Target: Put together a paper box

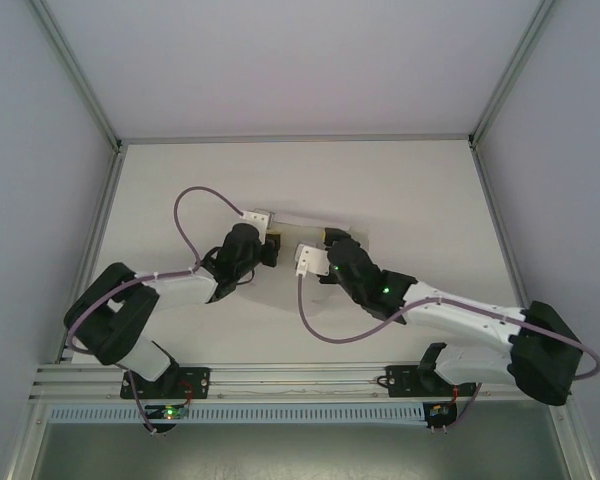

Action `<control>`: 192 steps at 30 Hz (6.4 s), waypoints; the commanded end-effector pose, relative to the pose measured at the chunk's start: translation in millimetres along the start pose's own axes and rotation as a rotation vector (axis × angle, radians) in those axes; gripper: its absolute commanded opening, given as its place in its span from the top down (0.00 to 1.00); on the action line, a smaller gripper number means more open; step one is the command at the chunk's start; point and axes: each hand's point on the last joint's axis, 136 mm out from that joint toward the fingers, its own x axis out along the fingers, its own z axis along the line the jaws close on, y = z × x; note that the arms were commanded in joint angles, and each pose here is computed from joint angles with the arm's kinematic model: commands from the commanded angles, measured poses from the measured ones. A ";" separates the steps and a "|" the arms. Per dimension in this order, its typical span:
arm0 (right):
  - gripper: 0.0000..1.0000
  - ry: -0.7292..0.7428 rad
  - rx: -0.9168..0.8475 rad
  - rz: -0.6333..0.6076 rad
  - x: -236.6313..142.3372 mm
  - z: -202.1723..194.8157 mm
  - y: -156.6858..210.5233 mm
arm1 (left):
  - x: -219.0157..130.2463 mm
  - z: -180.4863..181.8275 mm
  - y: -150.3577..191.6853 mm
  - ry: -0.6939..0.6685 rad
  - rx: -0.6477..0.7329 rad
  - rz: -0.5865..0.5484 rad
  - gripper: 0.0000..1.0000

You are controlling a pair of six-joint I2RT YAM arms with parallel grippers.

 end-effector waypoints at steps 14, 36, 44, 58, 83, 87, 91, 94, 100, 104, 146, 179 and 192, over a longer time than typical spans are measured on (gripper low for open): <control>0.40 -0.096 -0.155 -0.091 -4.6 -6.7 -20.6 | -35.1 -12.9 40.7 0.037 -0.061 0.275 1.00; 1.00 -0.159 -0.241 0.053 49.0 18.8 -8.1 | -37.5 -14.9 1.0 -0.009 -0.140 0.153 0.87; 1.00 -0.153 -0.234 0.057 43.6 18.5 -3.4 | -30.6 -13.2 2.4 -0.021 -0.151 0.160 0.71; 1.00 -0.157 -0.147 -0.017 28.0 10.1 -13.3 | -12.7 -6.4 29.8 -0.032 -0.155 0.217 0.68; 1.00 -0.064 -0.054 0.061 26.6 -16.2 -4.7 | -43.0 105.4 57.5 -0.754 0.009 0.259 1.00; 1.00 -0.072 -0.004 0.021 23.6 -17.4 -11.8 | -27.7 78.3 56.8 -0.551 0.001 0.242 0.79; 1.00 -0.063 0.010 0.016 22.1 -20.0 -12.7 | -22.3 55.3 60.1 -0.393 -0.019 0.241 0.69; 1.00 -0.076 0.017 0.007 21.4 -17.7 -13.5 | -20.6 44.9 62.1 -0.326 -0.025 0.243 0.68; 1.00 -0.080 0.023 0.018 23.3 -17.1 -10.6 | -15.9 17.3 63.1 -0.152 -0.033 0.234 0.57; 1.00 -0.082 0.019 0.031 25.5 -15.6 -7.5 | -18.1 1.6 61.4 -0.059 -0.046 0.224 0.49; 1.00 -0.120 0.057 0.087 25.4 -10.1 -0.4 | -51.3 102.5 41.5 -0.834 0.062 0.187 1.00; 0.02 -0.048 0.768 0.128 -6.6 -58.2 32.1 | -70.2 24.7 43.3 -0.275 -0.100 0.058 1.00; 0.02 -0.368 0.695 0.030 2.3 8.2 -2.1 | -72.3 22.0 42.5 -0.243 -0.153 0.024 1.00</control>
